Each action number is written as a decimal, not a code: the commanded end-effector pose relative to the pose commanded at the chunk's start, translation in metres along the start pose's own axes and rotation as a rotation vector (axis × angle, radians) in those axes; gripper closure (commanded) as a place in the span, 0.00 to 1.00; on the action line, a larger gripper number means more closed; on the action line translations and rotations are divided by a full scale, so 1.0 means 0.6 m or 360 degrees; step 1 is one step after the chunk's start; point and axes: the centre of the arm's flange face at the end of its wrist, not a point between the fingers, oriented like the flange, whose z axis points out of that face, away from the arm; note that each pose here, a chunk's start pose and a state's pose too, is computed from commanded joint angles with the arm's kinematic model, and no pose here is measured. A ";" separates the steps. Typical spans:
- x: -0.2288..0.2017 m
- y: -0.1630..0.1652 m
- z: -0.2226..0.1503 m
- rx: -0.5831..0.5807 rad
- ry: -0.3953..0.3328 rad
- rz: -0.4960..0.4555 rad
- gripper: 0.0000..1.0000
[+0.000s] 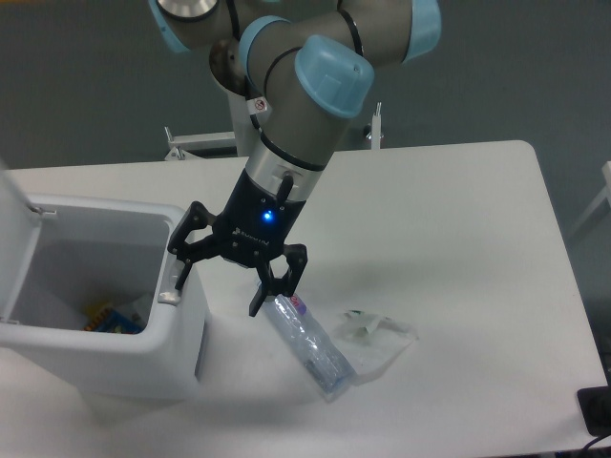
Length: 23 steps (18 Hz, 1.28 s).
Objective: Open the trash can
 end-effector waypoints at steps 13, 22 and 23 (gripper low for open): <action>-0.074 -0.034 -0.073 0.0184 -0.0131 0.0028 0.00; -0.344 0.043 -0.115 0.0165 -0.0284 0.0013 0.00; -0.367 0.049 -0.116 0.0160 -0.0293 0.0025 0.00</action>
